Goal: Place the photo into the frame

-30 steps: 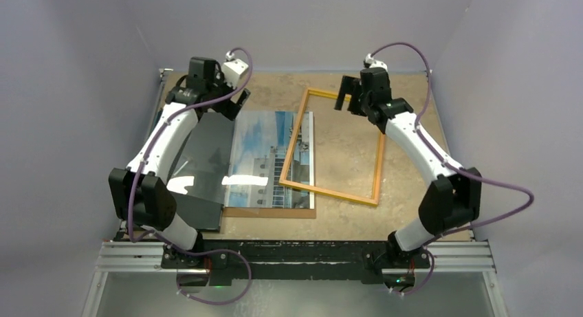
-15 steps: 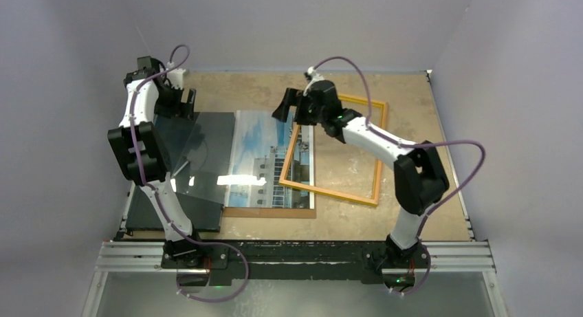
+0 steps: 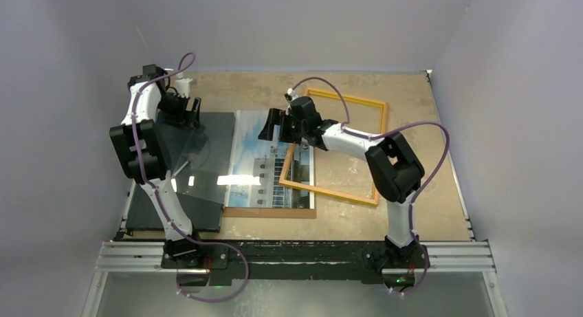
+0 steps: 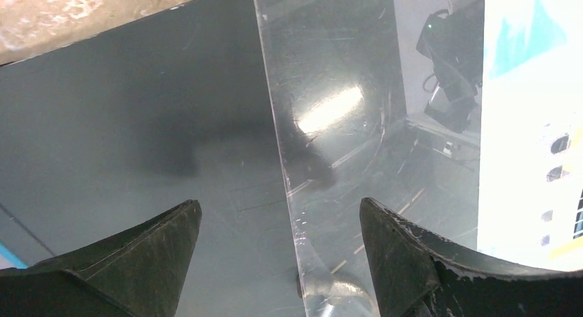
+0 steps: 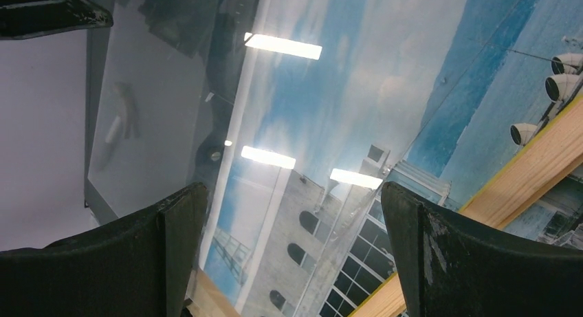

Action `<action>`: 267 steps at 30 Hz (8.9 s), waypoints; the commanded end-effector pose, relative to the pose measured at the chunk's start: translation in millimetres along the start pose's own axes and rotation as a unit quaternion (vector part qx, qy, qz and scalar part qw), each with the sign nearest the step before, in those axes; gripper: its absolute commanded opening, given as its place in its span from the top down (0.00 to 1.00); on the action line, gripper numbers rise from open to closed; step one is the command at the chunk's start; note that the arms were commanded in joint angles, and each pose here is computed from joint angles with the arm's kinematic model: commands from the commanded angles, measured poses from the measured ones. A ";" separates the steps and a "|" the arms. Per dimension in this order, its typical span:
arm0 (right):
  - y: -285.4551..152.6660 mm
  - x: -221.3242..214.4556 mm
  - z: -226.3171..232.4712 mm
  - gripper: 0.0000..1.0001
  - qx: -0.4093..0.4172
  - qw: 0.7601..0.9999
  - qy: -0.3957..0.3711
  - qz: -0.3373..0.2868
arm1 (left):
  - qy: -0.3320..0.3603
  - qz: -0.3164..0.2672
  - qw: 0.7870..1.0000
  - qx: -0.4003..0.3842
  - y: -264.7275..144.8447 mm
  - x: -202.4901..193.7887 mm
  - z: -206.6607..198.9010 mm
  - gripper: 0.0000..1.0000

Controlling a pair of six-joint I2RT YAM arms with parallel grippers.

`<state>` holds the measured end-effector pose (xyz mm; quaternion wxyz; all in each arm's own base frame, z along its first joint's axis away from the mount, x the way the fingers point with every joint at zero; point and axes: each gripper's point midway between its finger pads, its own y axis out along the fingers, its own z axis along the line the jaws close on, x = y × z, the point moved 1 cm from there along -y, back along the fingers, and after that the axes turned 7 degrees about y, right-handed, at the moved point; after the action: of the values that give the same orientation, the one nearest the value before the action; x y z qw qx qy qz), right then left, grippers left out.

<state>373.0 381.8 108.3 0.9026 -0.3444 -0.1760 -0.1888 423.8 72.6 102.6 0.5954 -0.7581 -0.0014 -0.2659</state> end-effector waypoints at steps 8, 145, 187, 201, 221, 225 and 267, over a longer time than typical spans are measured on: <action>-3.4 -22.8 -17.0 0.01 -0.015 0.999 0.021 0.033 | 0.005 0.012 0.997 -0.075 13.8 -16.1 -16.8 0.35; -118.7 150.3 84.2 0.01 0.439 0.751 -0.486 -0.080 | 0.222 -0.261 0.919 -0.193 -223.2 66.8 -233.2 1.00; -214.4 92.5 109.5 1.00 0.491 0.709 -0.507 0.001 | 0.229 -0.263 0.919 -0.184 -193.8 83.4 -220.3 0.14; -287.8 88.1 157.0 1.00 0.452 0.659 -0.601 -0.022 | 0.340 -0.339 0.865 -0.146 -254.2 97.4 -240.7 0.06; -269.1 96.6 158.5 0.84 0.470 0.678 -0.564 -0.007 | 0.302 -0.293 0.869 -0.259 -213.7 60.4 -260.1 1.00; -263.2 98.3 154.0 0.02 0.468 0.686 -0.557 0.004 | 0.307 -0.305 0.869 -0.240 -214.0 62.8 -257.8 1.00; -203.9 61.4 28.2 0.01 0.350 0.890 -0.161 -0.242 | 0.329 -0.341 0.861 -0.186 -235.9 55.4 -263.8 1.00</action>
<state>349.6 217.2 217.0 0.8907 -0.0838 -0.3315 -0.2996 298.0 -109.9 356.6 0.2953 -0.6945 0.0011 -0.6561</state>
